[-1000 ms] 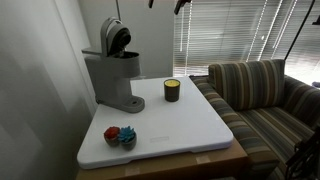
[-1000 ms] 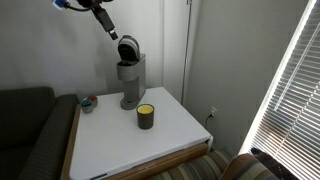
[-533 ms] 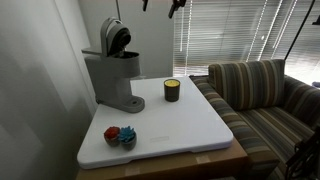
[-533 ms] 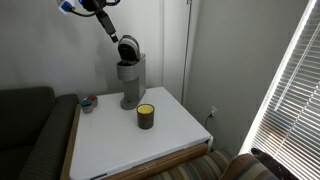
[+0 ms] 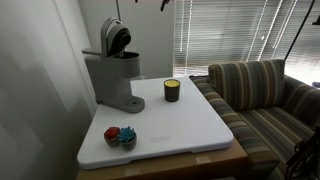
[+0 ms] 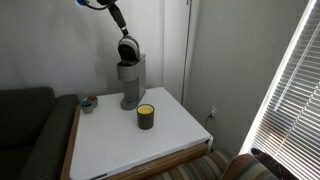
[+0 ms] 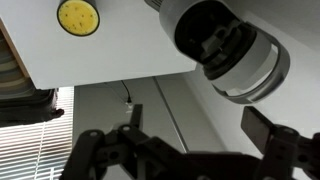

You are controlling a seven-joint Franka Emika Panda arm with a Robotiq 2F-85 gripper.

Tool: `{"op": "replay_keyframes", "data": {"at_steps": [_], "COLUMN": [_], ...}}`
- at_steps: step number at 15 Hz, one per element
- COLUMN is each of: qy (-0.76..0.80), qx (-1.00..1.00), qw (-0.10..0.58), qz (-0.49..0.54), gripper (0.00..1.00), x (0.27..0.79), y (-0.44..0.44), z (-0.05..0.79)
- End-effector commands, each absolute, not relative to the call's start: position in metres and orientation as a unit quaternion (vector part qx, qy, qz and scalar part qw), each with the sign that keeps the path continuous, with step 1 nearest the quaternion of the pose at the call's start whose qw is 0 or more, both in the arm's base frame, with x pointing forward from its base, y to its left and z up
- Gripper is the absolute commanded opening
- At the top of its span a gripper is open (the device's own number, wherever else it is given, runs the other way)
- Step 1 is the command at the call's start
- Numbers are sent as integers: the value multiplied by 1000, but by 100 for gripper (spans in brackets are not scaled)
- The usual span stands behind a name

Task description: Close the coffee maker

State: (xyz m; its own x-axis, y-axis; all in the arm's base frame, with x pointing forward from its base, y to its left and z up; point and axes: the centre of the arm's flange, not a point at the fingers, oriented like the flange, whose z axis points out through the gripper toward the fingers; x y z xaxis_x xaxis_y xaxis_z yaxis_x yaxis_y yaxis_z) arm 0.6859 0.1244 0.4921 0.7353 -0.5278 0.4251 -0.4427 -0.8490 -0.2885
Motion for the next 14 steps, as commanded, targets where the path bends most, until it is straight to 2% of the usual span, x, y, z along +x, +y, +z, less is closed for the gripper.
{"op": "replay_keyframes", "data": {"at_steps": [1, 9, 10, 11, 14], "qy": [261, 242, 238, 235, 232], "qx": [-926, -920, -918, -917, -906], "qw": [64, 100, 102, 103, 114], "qz": [-263, -293, -299, -306, -335], "gripper": [100, 100, 89, 73, 52], "x": [756, 838, 845, 851, 861], "y": [132, 177, 182, 187, 206], "z": [507, 495, 497, 501, 513]}}
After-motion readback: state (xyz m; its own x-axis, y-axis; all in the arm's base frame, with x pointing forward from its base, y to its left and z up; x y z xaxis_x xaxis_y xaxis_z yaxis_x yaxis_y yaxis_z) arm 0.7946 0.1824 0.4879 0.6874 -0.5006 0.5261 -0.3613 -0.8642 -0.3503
